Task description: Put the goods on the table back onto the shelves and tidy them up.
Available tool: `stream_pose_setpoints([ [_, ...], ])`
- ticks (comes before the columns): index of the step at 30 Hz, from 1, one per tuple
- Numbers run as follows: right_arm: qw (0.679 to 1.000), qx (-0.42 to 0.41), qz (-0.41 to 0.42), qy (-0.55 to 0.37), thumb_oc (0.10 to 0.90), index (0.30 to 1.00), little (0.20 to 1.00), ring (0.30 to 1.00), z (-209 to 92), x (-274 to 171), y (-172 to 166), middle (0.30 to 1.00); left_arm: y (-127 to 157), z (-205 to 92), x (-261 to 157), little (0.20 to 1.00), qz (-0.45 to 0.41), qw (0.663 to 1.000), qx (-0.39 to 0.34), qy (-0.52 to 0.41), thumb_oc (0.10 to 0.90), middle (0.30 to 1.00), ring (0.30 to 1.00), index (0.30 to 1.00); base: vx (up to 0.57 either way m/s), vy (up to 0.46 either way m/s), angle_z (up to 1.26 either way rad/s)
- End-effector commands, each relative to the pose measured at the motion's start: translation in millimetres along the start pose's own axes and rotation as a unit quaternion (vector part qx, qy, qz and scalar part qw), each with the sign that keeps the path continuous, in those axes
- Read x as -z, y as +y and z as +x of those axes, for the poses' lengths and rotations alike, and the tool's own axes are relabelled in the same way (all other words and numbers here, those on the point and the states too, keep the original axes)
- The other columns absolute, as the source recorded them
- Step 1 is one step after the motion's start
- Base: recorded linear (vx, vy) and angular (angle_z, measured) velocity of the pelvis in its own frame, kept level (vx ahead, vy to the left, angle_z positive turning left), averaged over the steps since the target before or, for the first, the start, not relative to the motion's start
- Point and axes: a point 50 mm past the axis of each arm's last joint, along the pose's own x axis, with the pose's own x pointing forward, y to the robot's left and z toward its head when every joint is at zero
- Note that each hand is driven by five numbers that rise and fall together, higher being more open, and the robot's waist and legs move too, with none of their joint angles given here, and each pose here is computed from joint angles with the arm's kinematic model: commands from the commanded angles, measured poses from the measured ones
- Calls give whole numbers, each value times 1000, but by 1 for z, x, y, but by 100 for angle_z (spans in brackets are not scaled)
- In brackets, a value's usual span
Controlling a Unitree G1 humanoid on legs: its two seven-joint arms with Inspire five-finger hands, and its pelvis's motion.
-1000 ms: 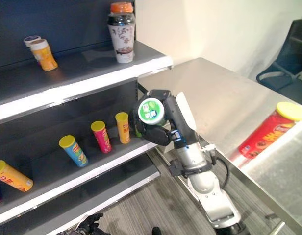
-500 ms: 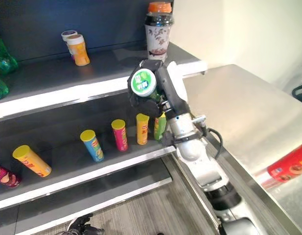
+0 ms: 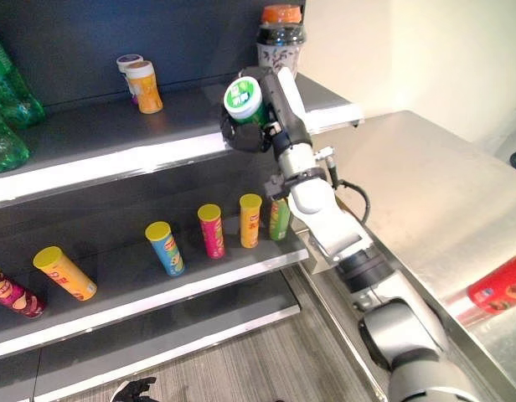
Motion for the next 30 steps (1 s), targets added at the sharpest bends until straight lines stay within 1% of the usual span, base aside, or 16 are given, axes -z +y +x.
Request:
stream_pose_setpoints([
  [1, 993, 25, 50, -108, 400, 300, 300, 300, 45, -66, -10, 300, 22, 1, 3, 900, 60, 998, -13, 9, 800, 900, 900, 900, 10, -3, -4],
  [6, 993, -8, 103, -56, 400, 300, 300, 300, 51, -51, 10, 300, 21, 1, 0, 900, 65, 998, -7, 7, 800, 900, 900, 900, 10, -7, -5],
  [8, 992, -13, 114, -44, 400, 300, 300, 300, 53, -47, 13, 300, 21, 2, -1, 900, 68, 998, -6, 5, 800, 900, 900, 900, 0, 0, 0],
  [9, 990, -23, 136, -24, 400, 300, 300, 300, 58, -43, 19, 300, 21, 2, -4, 900, 75, 997, -4, 1, 800, 900, 900, 900, 0, 0, 0],
  [12, 985, -29, 171, 8, 400, 300, 300, 300, 63, -36, 24, 300, 22, 3, -6, 900, 72, 997, -2, 0, 800, 900, 900, 900, -2, -6, -3],
  [15, 982, -33, 186, 24, 400, 300, 300, 300, 69, -36, 28, 300, 24, 3, -8, 900, 66, 998, -3, -1, 800, 900, 900, 900, -2, -3, -1],
  [25, 980, -45, 185, 58, 400, 300, 300, 300, 71, -28, 45, 300, 25, 4, -16, 900, 67, 998, -3, -10, 800, 900, 900, 900, 0, 0, 0],
  [30, 979, -29, 177, 93, 400, 300, 300, 300, 74, -15, 46, 300, 25, 5, -22, 900, 62, 998, -3, -21, 800, 900, 900, 900, 0, 0, 0],
])
